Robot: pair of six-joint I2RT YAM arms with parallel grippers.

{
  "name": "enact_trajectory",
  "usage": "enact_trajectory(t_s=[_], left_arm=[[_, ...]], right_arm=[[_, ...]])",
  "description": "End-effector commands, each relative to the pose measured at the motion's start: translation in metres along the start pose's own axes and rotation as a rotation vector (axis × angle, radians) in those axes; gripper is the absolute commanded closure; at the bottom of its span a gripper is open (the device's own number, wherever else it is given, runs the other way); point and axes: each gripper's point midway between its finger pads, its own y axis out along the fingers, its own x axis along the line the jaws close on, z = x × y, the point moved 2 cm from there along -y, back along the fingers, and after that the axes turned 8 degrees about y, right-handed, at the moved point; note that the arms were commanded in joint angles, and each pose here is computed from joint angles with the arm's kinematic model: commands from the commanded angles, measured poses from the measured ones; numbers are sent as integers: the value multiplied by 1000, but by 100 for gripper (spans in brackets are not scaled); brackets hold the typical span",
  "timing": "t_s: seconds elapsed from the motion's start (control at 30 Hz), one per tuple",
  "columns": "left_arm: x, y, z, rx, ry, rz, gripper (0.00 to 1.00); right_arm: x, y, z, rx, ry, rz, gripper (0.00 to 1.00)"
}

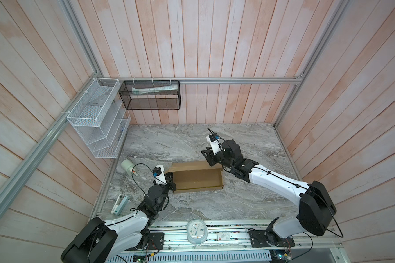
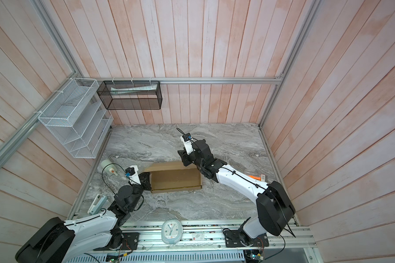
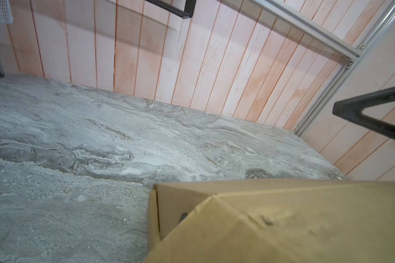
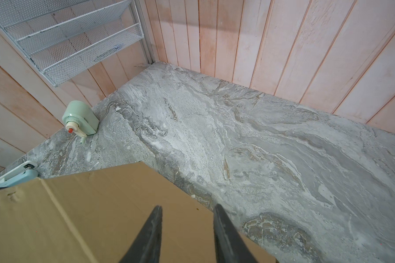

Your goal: Fold the paper box

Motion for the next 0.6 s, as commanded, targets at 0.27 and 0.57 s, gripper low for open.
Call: enact_trajectory(t_s=[0.27,0.57], left_arm=[[0,-9,14,60,-55,16,74],[9,-18,20,115,-140,-33,67]], right_arm=[[1,6,2,1,34,-22,63],[1,11,29,53,90,-52,64]])
